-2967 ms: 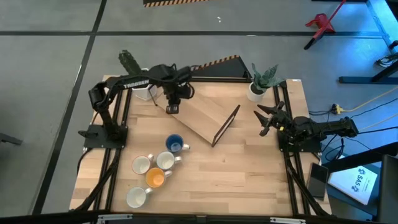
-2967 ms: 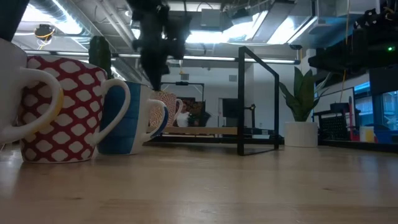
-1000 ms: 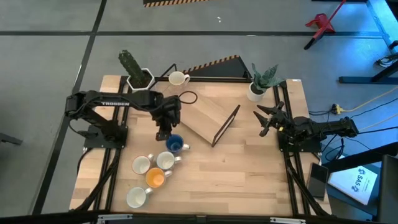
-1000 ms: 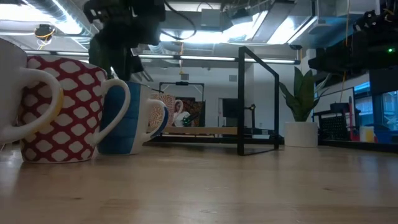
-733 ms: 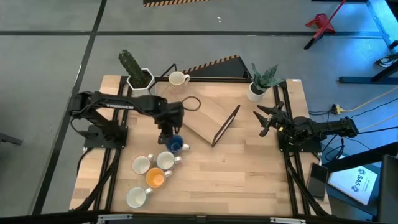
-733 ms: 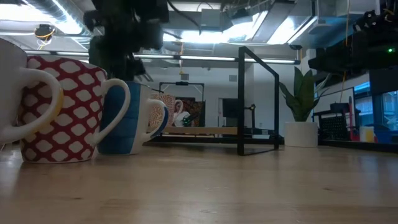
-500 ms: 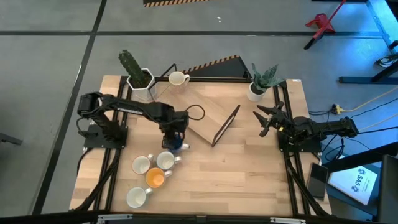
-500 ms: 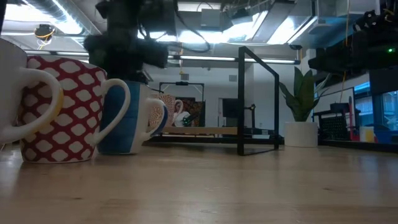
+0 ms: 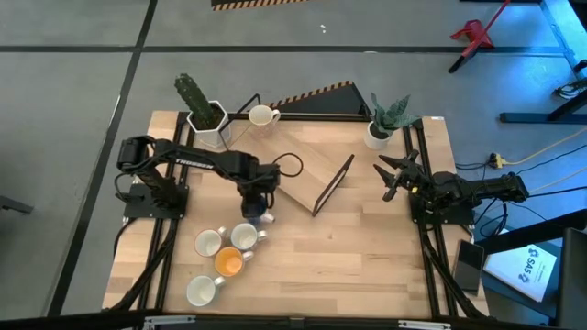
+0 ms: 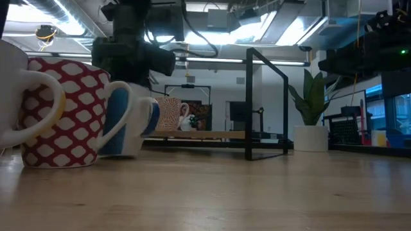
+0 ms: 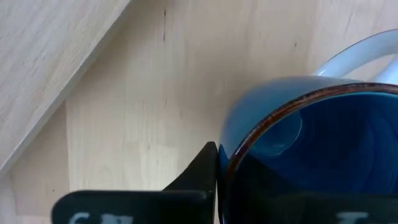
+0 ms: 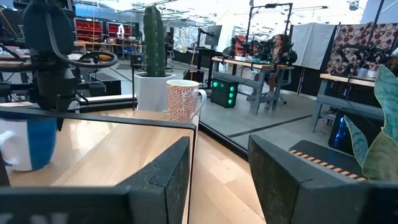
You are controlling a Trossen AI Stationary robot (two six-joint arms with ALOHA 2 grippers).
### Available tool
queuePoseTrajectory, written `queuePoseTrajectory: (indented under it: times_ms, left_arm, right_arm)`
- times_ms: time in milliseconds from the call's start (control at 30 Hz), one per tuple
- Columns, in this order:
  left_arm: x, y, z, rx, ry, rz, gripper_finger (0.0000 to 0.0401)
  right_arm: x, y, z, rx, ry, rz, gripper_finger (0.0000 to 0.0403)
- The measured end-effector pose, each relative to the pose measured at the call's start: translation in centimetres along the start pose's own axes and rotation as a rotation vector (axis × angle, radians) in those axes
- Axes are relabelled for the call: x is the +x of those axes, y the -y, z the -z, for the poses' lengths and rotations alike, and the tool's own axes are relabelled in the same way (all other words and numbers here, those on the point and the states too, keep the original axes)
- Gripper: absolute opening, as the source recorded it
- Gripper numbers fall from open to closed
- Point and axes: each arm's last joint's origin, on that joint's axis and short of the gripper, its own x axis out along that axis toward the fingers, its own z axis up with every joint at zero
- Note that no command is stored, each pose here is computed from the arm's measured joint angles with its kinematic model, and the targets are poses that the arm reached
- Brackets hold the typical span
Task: Place coffee mugs
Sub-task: Put the blue mug on the shelf
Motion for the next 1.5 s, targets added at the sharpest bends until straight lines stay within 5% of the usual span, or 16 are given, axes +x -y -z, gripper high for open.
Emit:
queuePoseTrajectory:
  times_ms: [333,600,1100,1500]
  left_arm:
    - [-4.9,-2.1,-2.8,-0.130,0.113,-0.060,0.0012]
    - [-10.3,-8.1,-5.3,-0.384,0.337,-0.224,0.0012]
    - [-6.7,-17.3,-9.9,-0.642,0.197,-0.275,0.0012]
    - [-5.1,-18.6,-9.8,-0.672,0.136,-0.212,0.0012]
  right_arm:
    - [0.0,0.0,0.0,-0.003,-0.003,-0.001,0.0150]
    - [0.0,0.0,0.1,-0.004,-0.004,0.000,0.0150]
    - [0.0,0.0,0.1,-0.008,-0.009,-0.001,0.0150]
    - [0.0,0.0,0.1,-0.011,-0.013,-0.002,0.0150]
